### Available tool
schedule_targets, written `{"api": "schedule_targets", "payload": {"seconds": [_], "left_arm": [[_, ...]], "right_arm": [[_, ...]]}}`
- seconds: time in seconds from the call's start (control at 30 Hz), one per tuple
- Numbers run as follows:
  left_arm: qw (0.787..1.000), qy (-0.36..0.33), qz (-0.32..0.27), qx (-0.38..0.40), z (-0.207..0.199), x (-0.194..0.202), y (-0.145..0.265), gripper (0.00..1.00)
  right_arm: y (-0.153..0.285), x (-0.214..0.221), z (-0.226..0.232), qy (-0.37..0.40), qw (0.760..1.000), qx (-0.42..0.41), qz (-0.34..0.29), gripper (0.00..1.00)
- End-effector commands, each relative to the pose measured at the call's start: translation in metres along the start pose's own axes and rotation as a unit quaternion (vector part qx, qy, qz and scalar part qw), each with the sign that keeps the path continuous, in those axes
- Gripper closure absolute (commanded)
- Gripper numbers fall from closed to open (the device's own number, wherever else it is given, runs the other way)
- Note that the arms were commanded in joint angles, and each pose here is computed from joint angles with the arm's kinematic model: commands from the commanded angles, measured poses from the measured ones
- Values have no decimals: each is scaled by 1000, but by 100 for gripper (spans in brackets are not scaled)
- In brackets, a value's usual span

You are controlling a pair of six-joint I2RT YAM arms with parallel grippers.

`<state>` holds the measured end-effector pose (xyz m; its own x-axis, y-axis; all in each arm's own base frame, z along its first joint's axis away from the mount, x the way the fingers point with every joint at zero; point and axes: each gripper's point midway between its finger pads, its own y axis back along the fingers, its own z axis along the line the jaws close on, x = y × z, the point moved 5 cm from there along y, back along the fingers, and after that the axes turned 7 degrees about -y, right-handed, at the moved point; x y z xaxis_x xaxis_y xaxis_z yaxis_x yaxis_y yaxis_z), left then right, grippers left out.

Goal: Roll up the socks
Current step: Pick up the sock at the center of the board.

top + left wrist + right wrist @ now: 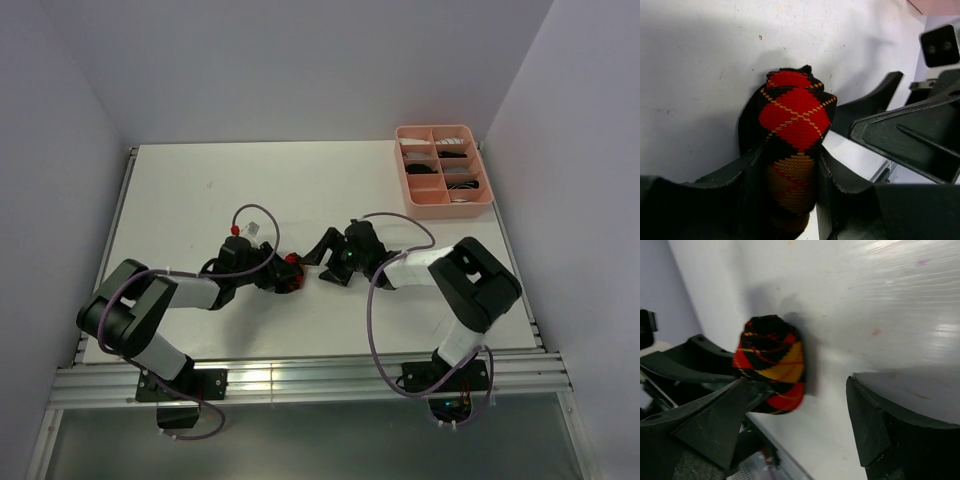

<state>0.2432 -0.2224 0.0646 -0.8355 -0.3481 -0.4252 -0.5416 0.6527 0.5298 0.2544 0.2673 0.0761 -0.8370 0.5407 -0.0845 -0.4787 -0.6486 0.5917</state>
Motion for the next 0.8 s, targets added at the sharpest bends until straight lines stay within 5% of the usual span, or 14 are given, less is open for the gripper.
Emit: {"api": "schedule_targets", "payload": {"seconds": [0.0, 0.37, 0.77], "left_arm": [[999, 32, 39, -20, 18, 22, 5, 99], [998, 43, 35, 34, 22, 28, 11, 98], [996, 51, 27, 63, 20, 25, 7, 98]], "right_arm": [[-17, 2, 22, 3, 1000, -28, 4, 14], [-52, 29, 6, -13, 994, 4, 106, 20], [-45, 55, -18, 4, 980, 15, 197, 28]]}}
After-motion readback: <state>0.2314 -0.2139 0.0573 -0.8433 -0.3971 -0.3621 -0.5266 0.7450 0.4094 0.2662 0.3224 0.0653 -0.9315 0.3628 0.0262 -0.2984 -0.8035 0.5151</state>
